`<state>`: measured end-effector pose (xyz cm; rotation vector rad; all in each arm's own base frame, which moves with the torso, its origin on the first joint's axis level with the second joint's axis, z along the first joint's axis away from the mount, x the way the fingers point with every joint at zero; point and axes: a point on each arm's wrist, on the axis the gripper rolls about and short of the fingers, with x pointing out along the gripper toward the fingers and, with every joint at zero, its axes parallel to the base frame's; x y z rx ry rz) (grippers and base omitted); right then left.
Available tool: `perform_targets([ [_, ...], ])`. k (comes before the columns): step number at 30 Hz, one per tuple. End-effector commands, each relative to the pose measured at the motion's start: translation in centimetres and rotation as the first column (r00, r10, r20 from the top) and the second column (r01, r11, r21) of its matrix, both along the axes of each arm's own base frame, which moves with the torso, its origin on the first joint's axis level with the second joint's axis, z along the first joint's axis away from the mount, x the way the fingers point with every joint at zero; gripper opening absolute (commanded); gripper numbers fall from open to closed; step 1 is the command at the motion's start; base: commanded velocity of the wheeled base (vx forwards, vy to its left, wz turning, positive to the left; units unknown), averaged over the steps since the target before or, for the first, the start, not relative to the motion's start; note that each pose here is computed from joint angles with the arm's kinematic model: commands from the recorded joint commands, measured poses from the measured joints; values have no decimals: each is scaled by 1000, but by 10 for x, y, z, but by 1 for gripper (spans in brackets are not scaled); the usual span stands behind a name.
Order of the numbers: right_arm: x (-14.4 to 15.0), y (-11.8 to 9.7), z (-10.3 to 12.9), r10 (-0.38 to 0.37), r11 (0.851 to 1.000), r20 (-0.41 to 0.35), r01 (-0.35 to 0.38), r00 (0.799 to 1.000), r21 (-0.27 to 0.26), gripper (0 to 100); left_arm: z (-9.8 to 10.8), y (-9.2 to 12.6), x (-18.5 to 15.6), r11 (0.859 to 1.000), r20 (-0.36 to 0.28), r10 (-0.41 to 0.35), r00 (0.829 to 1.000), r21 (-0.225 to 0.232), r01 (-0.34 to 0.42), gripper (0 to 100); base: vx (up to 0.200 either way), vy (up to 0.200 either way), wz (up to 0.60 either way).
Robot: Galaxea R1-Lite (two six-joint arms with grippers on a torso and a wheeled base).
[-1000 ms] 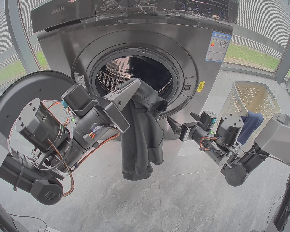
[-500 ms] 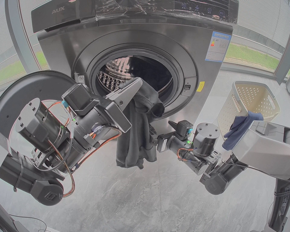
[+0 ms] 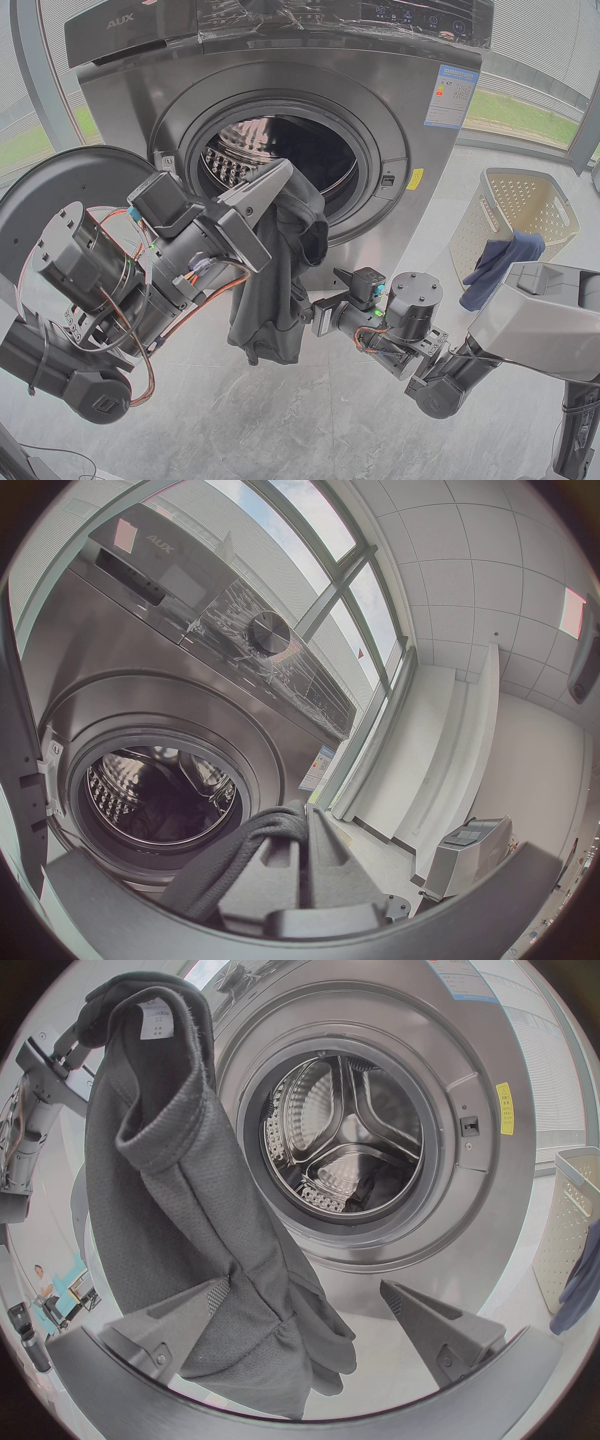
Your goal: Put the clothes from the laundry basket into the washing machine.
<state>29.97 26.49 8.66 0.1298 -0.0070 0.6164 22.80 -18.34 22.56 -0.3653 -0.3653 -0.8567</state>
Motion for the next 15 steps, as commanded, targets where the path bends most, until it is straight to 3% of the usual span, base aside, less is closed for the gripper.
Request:
perform_targets([
  [1,-7,-4,-5,14,1000,-24,-15,1000,-19,100,-1,-1,1,1000,-4,2,1000,2,-2,0,0,0,0],
  [9,-20,-17,-16,22,998,-77,-27,997,-64,100,-2,-1,2,1000,-4,3,1000,2,-3,0,0,0,0],
  [15,-10,-8,-7,8,1000,-34,-9,999,-30,100,-1,-1,1,1000,-3,3,1000,1,-3,0,0,0,0],
])
